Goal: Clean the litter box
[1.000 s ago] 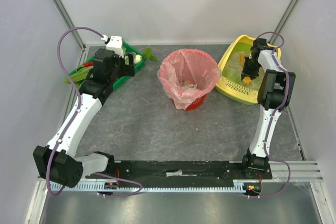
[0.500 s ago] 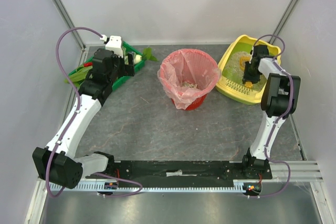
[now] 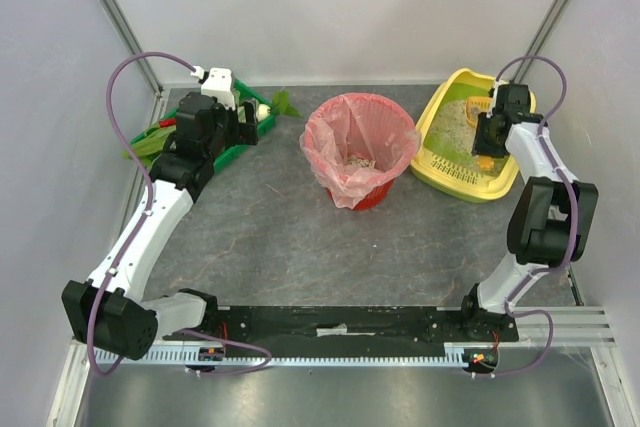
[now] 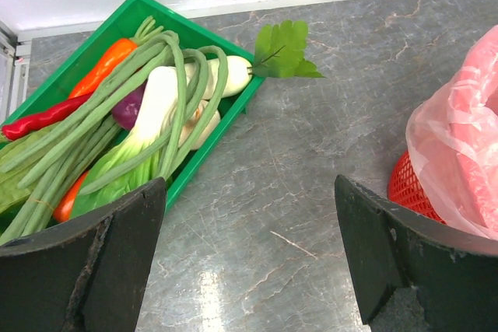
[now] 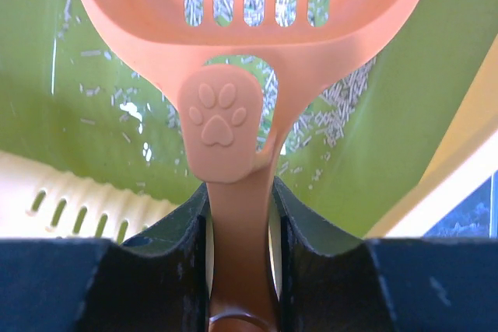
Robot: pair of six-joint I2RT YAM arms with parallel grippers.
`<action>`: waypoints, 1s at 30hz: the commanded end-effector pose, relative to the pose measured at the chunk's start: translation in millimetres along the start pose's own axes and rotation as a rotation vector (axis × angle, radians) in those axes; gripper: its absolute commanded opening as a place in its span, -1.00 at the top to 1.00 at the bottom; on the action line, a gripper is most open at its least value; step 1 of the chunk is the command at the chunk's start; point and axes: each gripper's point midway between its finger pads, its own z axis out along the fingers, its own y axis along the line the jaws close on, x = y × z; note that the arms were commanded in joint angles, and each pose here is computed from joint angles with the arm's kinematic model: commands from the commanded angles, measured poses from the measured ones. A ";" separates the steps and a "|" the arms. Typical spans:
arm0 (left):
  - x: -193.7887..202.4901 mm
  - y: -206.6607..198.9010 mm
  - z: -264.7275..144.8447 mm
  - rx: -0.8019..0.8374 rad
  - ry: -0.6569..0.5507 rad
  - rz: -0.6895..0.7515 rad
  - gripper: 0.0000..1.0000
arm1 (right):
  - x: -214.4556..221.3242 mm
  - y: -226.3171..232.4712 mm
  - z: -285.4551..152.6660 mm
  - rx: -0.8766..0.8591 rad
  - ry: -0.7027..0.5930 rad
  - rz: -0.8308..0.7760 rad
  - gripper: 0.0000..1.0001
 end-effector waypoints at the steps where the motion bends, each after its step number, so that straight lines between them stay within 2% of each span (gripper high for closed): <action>1: -11.5 -5.8 0.4 0.029 -0.046 -0.059 -0.89 | 13.9 2.1 -17.7 -0.020 0.001 -0.010 1.00; 5: -10.8 -6.1 -2.8 0.032 -0.046 -0.064 -0.89 | 23.4 12.0 -42.8 -0.045 -0.028 0.008 1.00; 8: -11.1 -6.0 -3.0 0.032 -0.046 -0.063 -0.89 | 35.0 11.5 -44.5 -0.038 -0.023 0.050 1.00; 11: -16.3 -8.2 -1.6 0.042 -0.056 -0.068 -0.89 | 27.6 4.4 -37.6 -0.030 -0.023 0.127 1.00; 13: -19.1 -9.1 -1.3 0.046 -0.062 -0.075 -0.89 | 22.2 15.2 -35.0 -0.094 -0.026 0.150 1.00; 18: -16.1 -9.5 -2.2 0.047 -0.054 -0.082 -0.89 | 33.0 41.4 -39.6 -0.137 -0.004 0.048 1.00; 20: -14.4 -9.4 -3.0 0.047 -0.050 -0.083 -0.89 | 42.4 28.5 -39.6 -0.113 0.011 0.124 1.00; 22: -15.6 -9.3 -4.9 0.047 -0.056 -0.078 -0.89 | 35.6 -2.0 -37.2 -0.113 -0.033 0.257 1.00; 25: -14.6 -8.3 -5.0 0.042 -0.055 -0.075 -0.89 | 27.2 13.2 -42.6 -0.165 -0.056 0.197 1.00; 27: -12.9 -8.5 -3.7 0.042 -0.048 -0.083 -0.89 | 35.0 24.0 -43.9 -0.165 -0.003 0.132 1.00; 30: -14.7 -9.9 -3.5 0.049 -0.052 -0.089 -0.89 | 36.4 7.9 -40.6 -0.132 -0.022 0.191 1.00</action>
